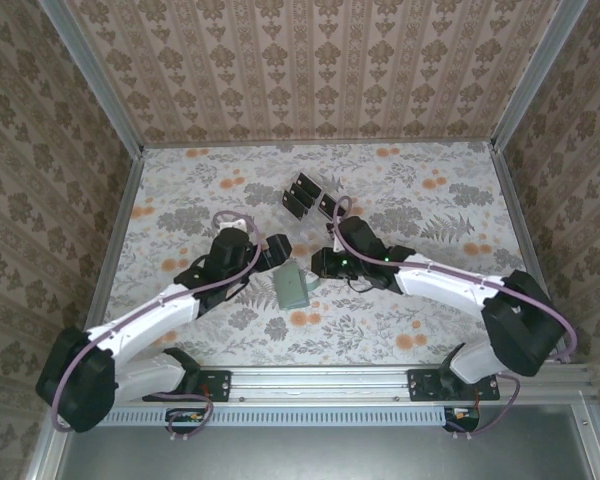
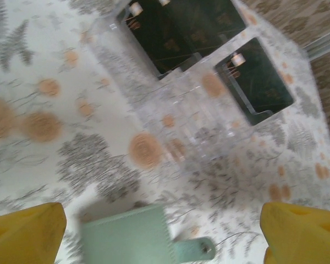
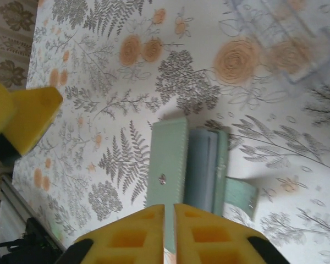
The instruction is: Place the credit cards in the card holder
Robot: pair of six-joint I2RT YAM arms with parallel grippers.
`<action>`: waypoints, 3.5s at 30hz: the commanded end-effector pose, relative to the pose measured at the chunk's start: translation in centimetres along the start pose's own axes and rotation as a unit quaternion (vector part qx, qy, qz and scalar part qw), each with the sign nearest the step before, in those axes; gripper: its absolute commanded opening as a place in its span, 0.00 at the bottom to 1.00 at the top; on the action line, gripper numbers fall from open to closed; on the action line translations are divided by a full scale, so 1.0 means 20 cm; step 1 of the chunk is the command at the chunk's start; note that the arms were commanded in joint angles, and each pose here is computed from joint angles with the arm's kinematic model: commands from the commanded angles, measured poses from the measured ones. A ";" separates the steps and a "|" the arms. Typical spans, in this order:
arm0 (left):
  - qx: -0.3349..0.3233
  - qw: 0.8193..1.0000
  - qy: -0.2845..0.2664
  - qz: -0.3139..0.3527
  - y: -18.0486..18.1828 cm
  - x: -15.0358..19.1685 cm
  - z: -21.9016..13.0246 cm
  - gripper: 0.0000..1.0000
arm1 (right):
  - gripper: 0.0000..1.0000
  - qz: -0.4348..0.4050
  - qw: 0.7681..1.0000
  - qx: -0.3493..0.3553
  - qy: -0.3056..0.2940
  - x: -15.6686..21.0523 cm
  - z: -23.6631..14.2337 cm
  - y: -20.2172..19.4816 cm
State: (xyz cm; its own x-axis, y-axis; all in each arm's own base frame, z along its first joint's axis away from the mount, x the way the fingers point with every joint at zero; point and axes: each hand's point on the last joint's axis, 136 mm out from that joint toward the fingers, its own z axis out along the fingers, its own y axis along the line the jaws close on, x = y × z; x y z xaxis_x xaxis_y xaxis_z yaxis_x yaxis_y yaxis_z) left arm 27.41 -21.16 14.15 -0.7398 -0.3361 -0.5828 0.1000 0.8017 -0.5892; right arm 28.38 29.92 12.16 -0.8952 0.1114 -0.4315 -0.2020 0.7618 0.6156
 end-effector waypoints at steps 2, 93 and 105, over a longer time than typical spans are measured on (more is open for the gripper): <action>-0.101 0.992 0.064 0.040 0.28 0.18 -0.06 1.00 | 0.04 -0.009 0.999 -0.025 0.025 0.00 0.10 0.08; -0.221 0.947 0.194 0.130 0.55 0.71 0.01 1.00 | 0.25 -0.058 0.981 0.167 0.081 0.09 0.16 -0.26; -0.218 0.948 0.190 0.129 0.55 0.71 0.00 1.00 | 0.04 -0.051 0.982 0.159 0.085 0.11 0.17 -0.26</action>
State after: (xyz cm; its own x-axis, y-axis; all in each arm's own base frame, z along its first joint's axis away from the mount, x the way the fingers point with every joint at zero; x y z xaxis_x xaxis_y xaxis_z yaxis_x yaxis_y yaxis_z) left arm 20.16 -19.92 2.13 -0.8850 0.0153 -0.4653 0.1244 0.9709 -0.2046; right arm 28.26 27.99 5.12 -0.9383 -0.0742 -0.3378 -0.1860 0.9318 0.3118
